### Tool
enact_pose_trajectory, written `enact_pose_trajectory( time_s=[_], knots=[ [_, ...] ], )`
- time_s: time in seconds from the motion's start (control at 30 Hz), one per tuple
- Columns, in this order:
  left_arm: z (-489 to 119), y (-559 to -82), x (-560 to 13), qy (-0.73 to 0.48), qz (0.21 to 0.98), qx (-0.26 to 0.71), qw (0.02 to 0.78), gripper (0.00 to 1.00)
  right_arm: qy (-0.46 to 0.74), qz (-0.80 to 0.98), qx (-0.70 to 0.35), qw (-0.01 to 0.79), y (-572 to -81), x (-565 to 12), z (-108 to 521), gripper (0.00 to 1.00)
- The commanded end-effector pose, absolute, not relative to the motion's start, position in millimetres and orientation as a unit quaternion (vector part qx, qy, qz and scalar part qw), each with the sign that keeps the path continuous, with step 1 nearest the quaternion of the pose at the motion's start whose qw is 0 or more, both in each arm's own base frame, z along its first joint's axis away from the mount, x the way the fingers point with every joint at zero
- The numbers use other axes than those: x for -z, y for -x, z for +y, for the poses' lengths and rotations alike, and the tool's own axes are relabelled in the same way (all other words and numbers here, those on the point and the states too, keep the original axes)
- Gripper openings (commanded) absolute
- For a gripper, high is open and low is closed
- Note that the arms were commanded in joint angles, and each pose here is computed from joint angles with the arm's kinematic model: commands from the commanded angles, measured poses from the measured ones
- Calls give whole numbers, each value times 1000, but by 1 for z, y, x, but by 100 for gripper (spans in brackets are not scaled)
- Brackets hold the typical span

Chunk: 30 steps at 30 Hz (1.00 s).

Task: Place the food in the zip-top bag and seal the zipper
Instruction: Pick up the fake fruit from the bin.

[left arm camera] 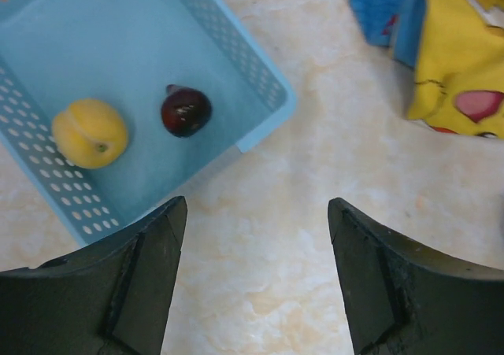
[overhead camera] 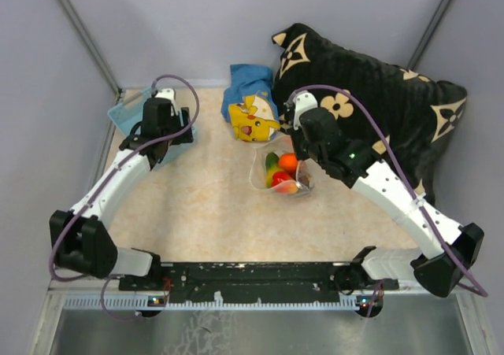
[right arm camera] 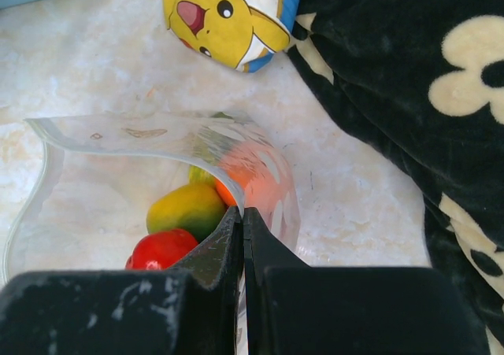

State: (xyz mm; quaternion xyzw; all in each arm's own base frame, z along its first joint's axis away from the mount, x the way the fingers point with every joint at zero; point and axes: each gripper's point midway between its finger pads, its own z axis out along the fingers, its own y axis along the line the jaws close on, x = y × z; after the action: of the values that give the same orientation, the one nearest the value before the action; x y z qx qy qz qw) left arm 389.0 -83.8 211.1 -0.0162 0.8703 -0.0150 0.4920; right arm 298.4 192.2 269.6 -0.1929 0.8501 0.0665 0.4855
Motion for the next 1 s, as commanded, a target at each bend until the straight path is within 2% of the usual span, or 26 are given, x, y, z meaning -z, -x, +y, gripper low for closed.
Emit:
enact_pose_trajectory(
  time_s=[0.0,0.2,0.43,0.67,0.97],
  knots=[
    [-46,-422,-214,38,866,-29,498,79,187,825,-89,527,-303,-296,196,0],
    [0,-459,-180,64,885,-76,454,80,189,821,-88,531,-301,-298,194,0],
    [33,-477,-143,83,903,-109,408,80,191,817,-93,536,-299,-302,194,0],
    [63,-480,-114,99,909,-151,376,83,192,818,-91,535,-298,-301,193,0],
    [76,-474,-63,108,927,-156,322,85,194,818,-88,534,-297,-299,192,0]
  ],
)
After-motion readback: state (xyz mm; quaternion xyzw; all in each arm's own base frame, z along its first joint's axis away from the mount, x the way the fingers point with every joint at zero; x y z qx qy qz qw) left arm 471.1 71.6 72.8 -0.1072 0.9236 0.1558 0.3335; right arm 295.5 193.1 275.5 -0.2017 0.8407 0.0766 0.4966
